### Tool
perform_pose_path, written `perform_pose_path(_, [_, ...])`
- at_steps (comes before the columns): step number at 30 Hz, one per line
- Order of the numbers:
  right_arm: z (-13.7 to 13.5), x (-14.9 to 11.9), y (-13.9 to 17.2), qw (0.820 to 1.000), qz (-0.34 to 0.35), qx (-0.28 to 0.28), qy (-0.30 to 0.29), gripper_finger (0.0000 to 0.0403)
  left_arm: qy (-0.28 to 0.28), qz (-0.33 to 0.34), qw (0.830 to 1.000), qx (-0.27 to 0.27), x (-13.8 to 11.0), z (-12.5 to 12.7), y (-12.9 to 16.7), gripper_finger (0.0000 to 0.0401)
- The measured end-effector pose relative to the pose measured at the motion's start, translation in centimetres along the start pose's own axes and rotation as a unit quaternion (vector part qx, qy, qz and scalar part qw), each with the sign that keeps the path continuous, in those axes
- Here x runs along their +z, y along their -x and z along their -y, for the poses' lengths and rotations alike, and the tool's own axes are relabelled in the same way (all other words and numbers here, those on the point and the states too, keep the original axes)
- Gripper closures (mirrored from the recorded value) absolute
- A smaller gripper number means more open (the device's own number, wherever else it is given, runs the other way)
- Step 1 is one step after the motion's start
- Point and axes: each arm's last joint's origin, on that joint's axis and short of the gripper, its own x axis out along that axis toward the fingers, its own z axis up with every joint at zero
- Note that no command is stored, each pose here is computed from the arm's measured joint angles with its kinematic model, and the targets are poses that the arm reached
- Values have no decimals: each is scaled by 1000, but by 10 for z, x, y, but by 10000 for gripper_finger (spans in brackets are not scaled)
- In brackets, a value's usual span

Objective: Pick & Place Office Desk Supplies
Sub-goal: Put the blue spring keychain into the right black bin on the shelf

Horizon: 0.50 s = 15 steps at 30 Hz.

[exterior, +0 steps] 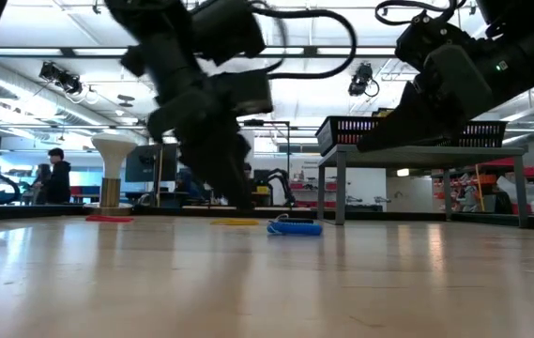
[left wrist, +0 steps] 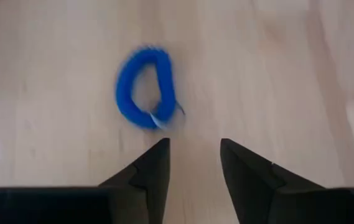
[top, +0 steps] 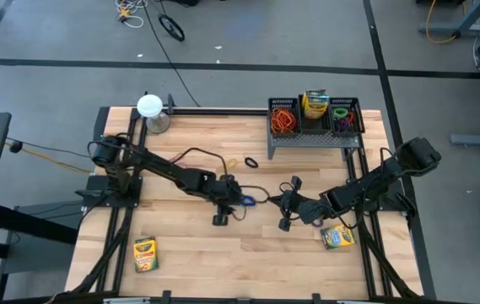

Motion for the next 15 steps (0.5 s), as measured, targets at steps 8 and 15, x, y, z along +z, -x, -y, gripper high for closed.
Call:
perform_pose_path(8, [7,2,-6,999,-6,2,-39,347,-9,78,997,-17,-38,5,7,325])
perform_pose_path(15, [7,-8,-30,997,-44,-5,-58,261,8,265,964,-19,-73,3,33,371])
